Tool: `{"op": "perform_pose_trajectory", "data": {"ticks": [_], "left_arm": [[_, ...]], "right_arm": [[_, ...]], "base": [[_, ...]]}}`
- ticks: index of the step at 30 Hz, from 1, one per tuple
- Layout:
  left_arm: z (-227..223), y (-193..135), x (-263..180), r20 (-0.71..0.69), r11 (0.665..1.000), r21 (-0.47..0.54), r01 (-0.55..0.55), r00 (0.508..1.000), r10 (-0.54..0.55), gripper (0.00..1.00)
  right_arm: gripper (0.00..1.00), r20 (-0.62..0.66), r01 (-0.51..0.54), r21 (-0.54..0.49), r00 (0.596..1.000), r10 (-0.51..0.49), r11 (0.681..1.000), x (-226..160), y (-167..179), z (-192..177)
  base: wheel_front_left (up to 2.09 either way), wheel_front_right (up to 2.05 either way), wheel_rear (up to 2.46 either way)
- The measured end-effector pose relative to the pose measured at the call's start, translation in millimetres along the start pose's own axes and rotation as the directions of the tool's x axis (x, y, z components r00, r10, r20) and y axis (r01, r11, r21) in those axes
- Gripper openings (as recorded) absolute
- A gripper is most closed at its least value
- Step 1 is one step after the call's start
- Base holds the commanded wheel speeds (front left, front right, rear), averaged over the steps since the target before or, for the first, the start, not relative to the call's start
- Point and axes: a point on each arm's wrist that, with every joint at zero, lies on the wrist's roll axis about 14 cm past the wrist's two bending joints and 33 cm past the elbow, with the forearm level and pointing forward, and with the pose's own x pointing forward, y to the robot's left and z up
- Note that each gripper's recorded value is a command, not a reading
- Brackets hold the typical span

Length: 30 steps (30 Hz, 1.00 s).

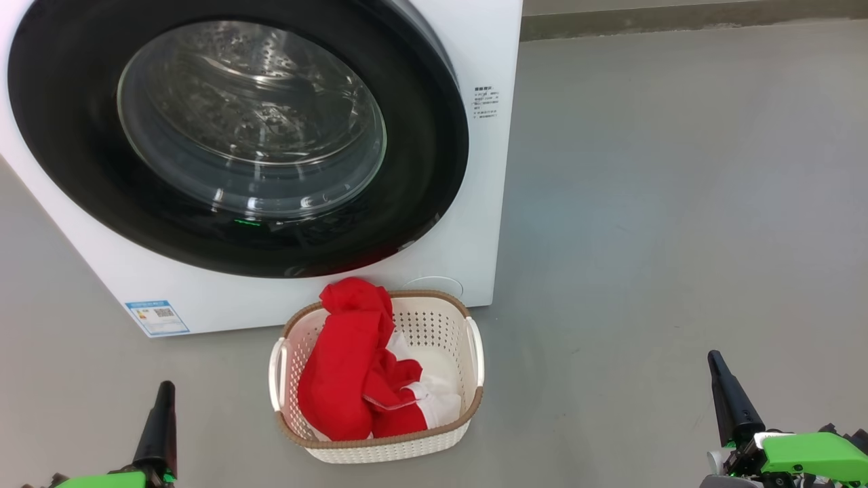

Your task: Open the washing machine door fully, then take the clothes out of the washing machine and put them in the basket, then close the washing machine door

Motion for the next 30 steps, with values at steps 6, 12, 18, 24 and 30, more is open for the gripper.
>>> {"op": "perform_pose_trajectory", "data": {"ticks": [6, 12, 18, 24, 30], "left_arm": [[-0.4, 0.0, 0.0, 0.000, 1.000, -0.002, 0.000, 1.000, 0.000, 0.00], [-0.5, 0.0, 0.0, 0.000, 1.000, -0.003, 0.000, 1.000, 0.000, 0.00], [-0.4, 0.0, 0.0, 0.000, 1.000, -0.003, 0.000, 1.000, 0.000, 0.00], [-0.3, 0.0, 0.0, 0.001, 1.000, -0.003, 0.000, 1.000, 0.000, 0.00], [-0.2, 0.0, 0.0, 0.001, 1.000, -0.003, 0.000, 1.000, 0.000, 0.00]], "right_arm": [[0.00, 0.000, 0.000, 0.001, 1.000, 0.000, 1.000, 0.0, -0.1, 0.0], [0.00, -0.002, 0.000, 0.001, 1.000, 0.000, 1.000, -0.1, -0.1, -0.2], [0.00, -0.001, 0.000, 0.002, 1.000, 0.000, 1.000, -0.1, -0.1, 0.0], [0.00, 0.000, 0.000, 0.003, 1.000, 0.000, 1.000, -0.1, -0.1, 0.2], [0.00, -0.001, 0.000, 0.003, 1.000, 0.000, 1.000, -0.1, -0.2, 0.2]], "base": [[0.00, 0.00, 0.00], [0.00, 0.00, 0.00], [0.00, 0.00, 0.00], [0.00, 0.00, 0.00], [0.00, 0.00, 0.00]]}}
